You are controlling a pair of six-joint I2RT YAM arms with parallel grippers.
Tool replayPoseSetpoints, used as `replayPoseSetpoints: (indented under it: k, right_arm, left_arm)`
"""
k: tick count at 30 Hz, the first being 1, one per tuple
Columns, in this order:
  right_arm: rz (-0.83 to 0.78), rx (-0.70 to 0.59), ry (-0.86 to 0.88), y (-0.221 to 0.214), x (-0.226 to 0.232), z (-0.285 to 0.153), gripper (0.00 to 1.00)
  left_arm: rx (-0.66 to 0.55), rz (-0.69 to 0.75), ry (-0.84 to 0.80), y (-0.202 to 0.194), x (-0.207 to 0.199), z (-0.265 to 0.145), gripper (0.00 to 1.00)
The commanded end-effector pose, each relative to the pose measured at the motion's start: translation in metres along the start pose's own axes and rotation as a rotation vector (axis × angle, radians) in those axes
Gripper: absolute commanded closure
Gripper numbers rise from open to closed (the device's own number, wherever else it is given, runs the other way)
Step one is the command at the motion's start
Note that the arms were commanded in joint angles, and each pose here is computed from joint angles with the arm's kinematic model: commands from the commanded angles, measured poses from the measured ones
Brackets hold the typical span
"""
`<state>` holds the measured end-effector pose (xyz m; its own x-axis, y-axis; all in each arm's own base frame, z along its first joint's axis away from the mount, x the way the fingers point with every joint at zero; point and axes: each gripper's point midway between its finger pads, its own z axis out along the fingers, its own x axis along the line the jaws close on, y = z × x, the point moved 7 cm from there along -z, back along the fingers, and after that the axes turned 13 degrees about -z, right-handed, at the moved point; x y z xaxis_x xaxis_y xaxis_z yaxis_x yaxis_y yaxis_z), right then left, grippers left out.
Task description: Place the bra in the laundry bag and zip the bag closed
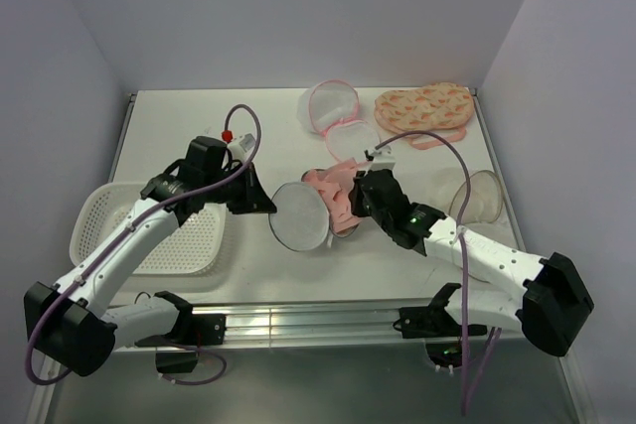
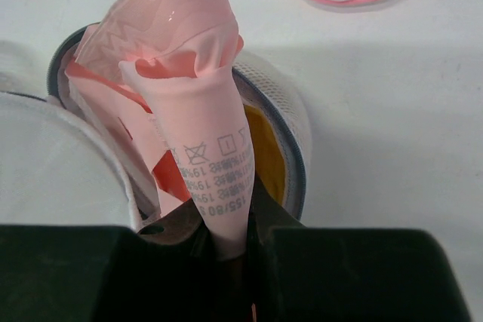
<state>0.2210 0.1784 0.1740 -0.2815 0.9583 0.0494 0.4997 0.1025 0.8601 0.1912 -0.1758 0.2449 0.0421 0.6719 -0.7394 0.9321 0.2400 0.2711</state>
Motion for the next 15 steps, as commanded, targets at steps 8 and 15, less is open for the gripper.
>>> replayPoseSetpoints:
  k: [8,15]
  right_arm:
    - [0.018,0.008,0.060,0.010,0.031,0.024,0.99]
    - [0.037,0.064,0.027,0.006,0.040,0.045,1.00]
  left_arm:
    - [-0.010,0.051,-0.059,0.010,-0.016,-0.005,1.00]
    - [-0.001,0.056,-0.063,0.009,-0.016,-0.006,1.00]
